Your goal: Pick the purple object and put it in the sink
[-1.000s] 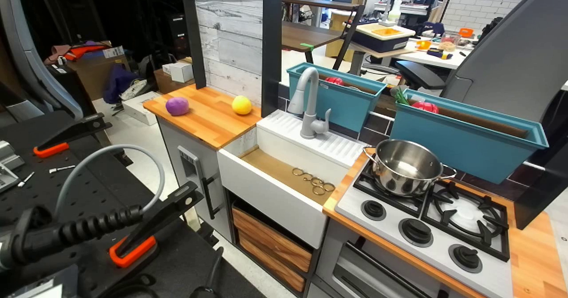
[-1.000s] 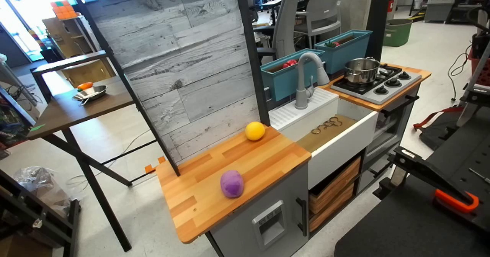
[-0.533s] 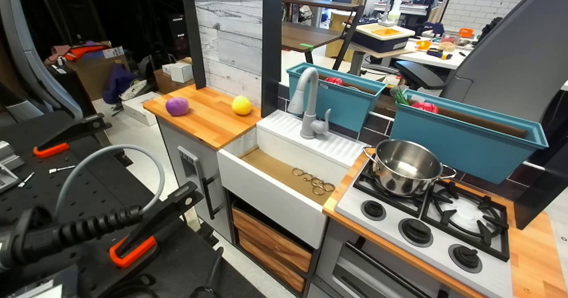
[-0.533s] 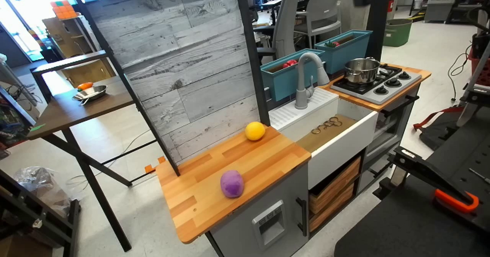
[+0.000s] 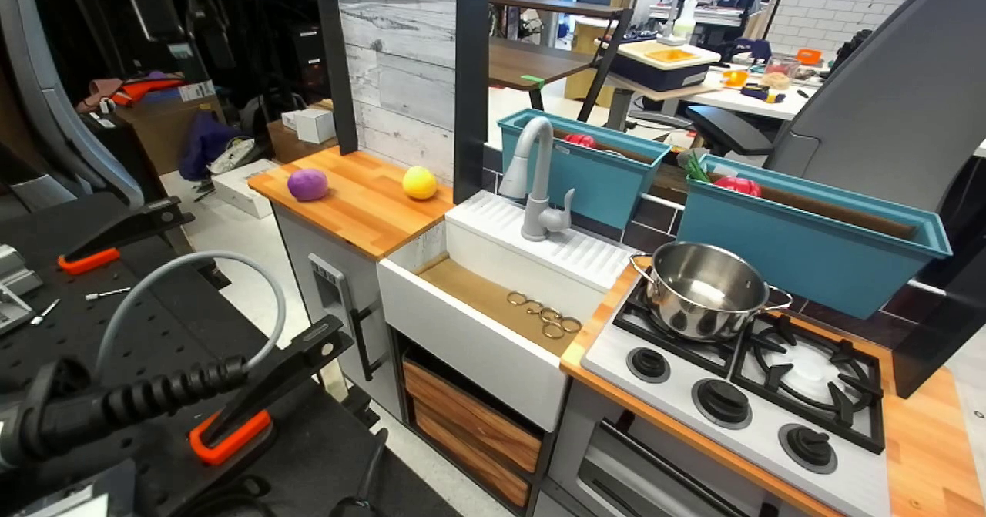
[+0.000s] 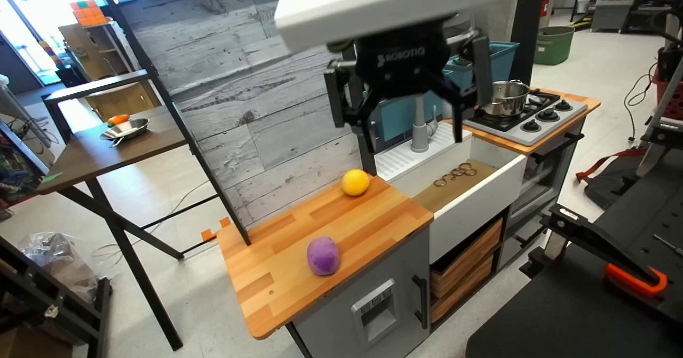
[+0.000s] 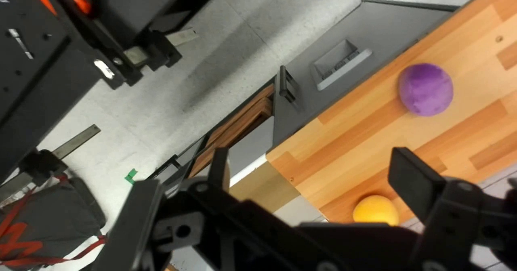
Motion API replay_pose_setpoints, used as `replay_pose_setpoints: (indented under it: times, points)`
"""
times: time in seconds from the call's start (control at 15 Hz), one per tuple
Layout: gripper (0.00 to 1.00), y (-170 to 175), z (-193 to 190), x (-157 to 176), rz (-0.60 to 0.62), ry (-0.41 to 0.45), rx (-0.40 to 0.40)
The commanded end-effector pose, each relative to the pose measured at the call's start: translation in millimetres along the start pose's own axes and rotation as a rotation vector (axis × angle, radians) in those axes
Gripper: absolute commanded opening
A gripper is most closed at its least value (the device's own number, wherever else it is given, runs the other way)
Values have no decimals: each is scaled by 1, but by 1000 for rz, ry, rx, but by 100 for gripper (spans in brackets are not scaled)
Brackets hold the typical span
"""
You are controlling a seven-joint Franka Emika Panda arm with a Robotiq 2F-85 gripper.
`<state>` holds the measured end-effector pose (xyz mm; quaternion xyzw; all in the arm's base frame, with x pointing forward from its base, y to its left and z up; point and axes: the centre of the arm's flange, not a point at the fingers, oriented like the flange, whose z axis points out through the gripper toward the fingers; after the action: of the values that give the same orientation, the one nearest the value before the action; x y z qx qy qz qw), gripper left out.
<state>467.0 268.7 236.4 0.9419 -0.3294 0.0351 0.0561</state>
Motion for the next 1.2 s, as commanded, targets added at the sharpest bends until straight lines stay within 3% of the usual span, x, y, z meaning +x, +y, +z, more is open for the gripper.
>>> replay_pose_setpoints:
  times: [0.0, 0.53, 1.13]
  points:
    - [100, -52, 38, 9, 61, 70, 35]
    - [100, -130, 102, 2, 162, 176, 156]
    - [100, -182, 181, -13, 159, 240, 147]
